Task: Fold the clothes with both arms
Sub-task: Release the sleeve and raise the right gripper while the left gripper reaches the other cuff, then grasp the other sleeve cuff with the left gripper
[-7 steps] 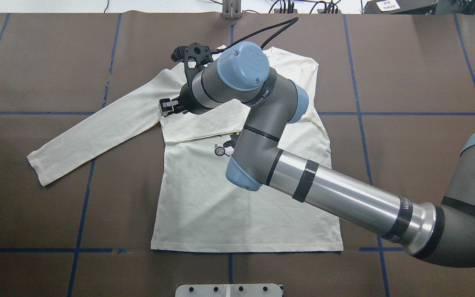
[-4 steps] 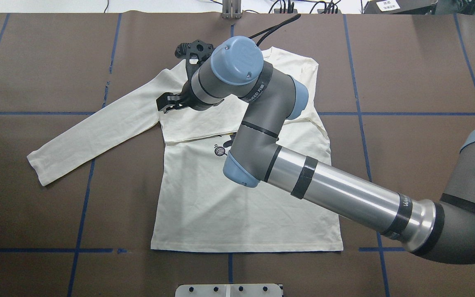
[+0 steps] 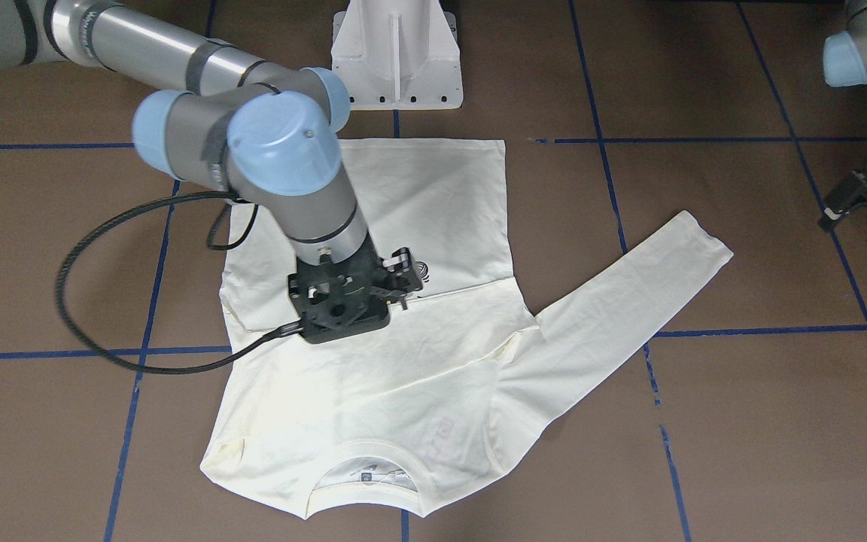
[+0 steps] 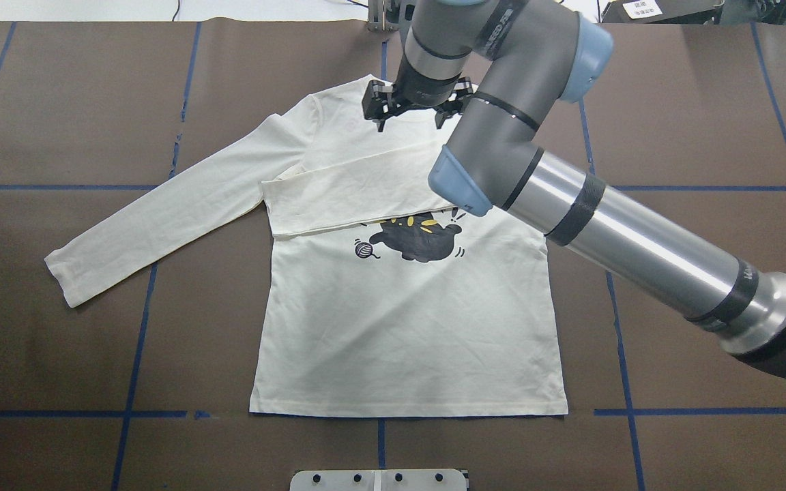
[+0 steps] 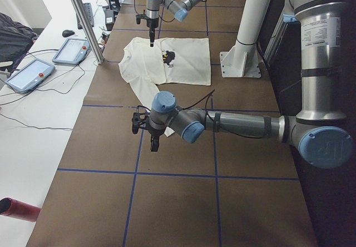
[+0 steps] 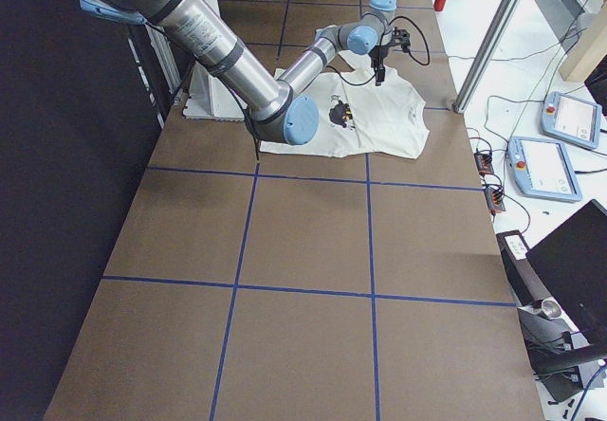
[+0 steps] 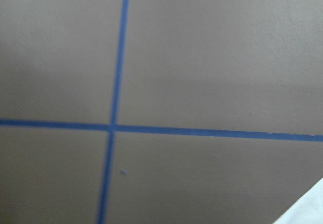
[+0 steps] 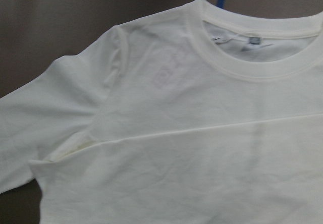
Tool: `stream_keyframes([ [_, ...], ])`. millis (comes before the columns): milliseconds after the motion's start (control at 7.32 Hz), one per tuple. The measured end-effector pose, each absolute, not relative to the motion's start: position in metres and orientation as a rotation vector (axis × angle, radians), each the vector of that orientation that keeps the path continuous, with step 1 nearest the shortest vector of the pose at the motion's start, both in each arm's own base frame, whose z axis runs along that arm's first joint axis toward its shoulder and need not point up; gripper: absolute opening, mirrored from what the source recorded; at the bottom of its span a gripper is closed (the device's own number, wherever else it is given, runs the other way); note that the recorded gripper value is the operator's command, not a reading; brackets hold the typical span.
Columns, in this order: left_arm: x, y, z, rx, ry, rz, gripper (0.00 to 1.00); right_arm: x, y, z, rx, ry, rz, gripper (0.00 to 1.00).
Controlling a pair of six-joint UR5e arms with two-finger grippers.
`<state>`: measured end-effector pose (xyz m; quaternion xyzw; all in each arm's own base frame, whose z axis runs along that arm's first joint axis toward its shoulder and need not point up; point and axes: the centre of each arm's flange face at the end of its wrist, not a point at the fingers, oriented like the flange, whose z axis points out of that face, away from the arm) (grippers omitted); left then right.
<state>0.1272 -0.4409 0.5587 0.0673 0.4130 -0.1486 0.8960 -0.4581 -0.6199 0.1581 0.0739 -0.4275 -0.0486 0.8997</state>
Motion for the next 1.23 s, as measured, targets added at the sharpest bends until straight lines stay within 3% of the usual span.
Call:
stream_keyframes([
  [547,0.282,-0.378,0.539,0.024,0.808,-0.521,0.94,-0.324,-0.674,0.283,0.109,-0.834,-0.193,1.0],
  [1230,0.302,-0.384,0.564,0.035,0.757,-0.511,0.89,-0.304,-0.676,0.307,0.099,-0.839,-0.197,1.0],
])
